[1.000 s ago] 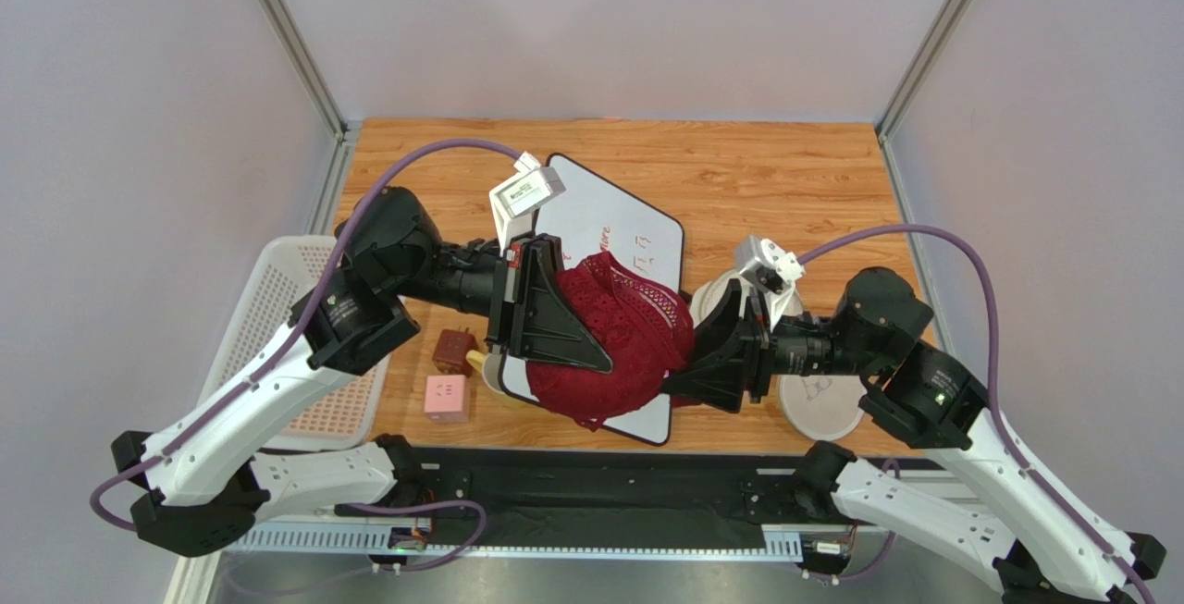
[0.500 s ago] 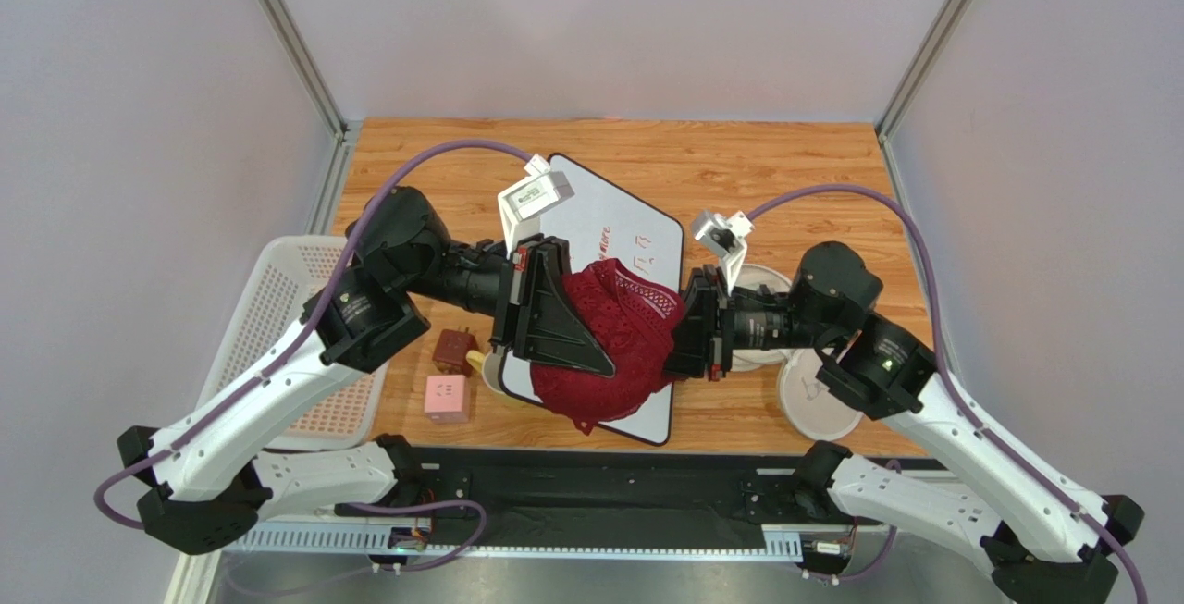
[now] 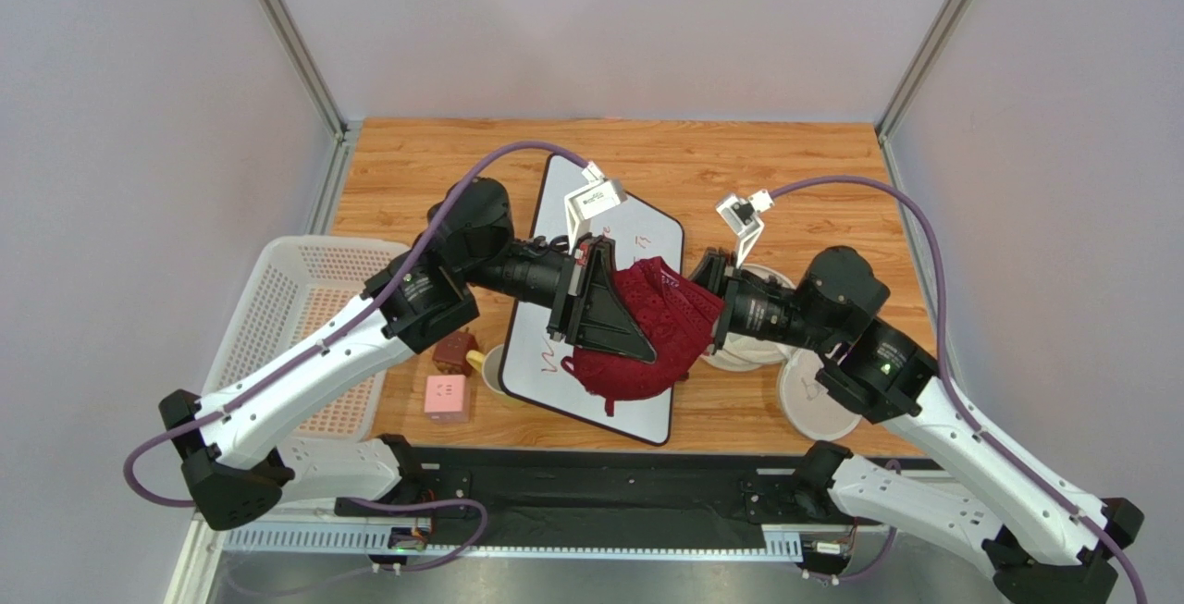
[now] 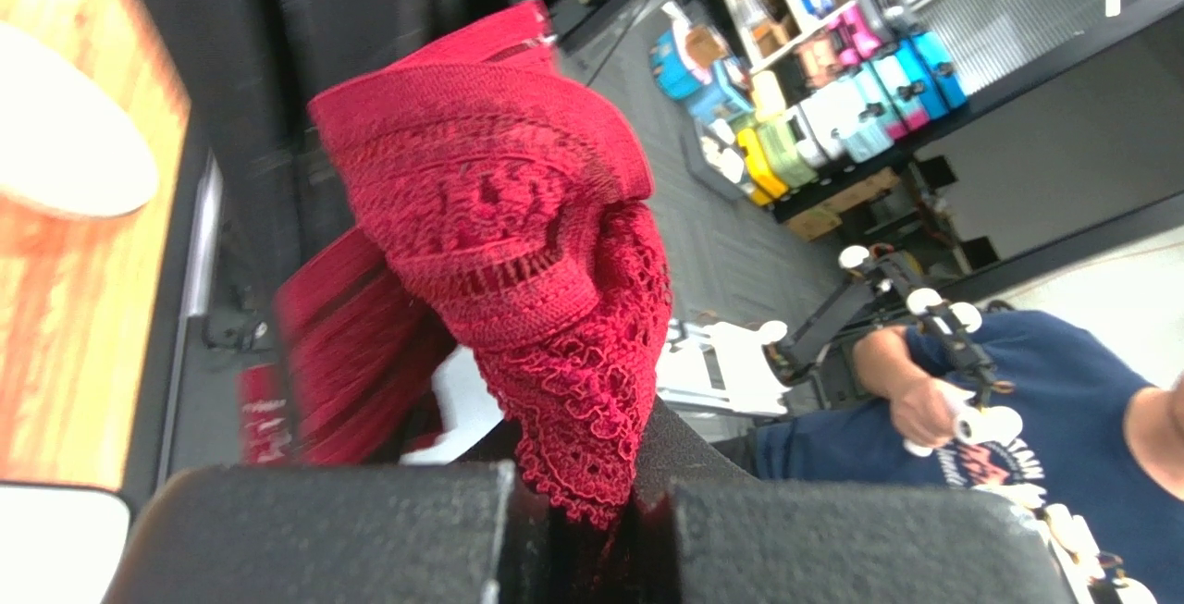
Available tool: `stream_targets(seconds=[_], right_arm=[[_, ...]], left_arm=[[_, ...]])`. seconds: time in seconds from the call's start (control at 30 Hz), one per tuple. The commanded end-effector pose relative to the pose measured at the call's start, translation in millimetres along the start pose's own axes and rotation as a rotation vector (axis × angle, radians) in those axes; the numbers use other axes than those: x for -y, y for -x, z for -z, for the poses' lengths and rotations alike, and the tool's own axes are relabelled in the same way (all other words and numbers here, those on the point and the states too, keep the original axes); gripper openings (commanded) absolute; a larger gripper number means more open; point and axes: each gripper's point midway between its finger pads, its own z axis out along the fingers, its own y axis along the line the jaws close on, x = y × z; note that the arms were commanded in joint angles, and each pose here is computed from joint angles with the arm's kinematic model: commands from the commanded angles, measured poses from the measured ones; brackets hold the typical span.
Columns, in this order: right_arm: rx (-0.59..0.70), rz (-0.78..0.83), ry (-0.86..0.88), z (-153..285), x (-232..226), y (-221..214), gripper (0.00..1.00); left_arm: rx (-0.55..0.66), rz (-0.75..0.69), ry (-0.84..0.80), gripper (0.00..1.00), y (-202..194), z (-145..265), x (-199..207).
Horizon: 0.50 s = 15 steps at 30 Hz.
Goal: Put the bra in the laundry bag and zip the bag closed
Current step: Adjust the bra.
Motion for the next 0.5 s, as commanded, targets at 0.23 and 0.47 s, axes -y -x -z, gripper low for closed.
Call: stream_targets(seconds=[0.23, 0.47], right_arm=[[0.137, 0.027, 0.193, 14.6, -45.6, 22.5, 0.0], [0.15, 0.009, 0.21, 18.0, -54.8, 27.9, 0.0]], left_arm=[[0.057, -0.022, 0.137, 0.13, 18.1, -1.9, -21.4], [0.109, -0.028, 0.203, 0.48, 28.3, 1.4, -27.0]])
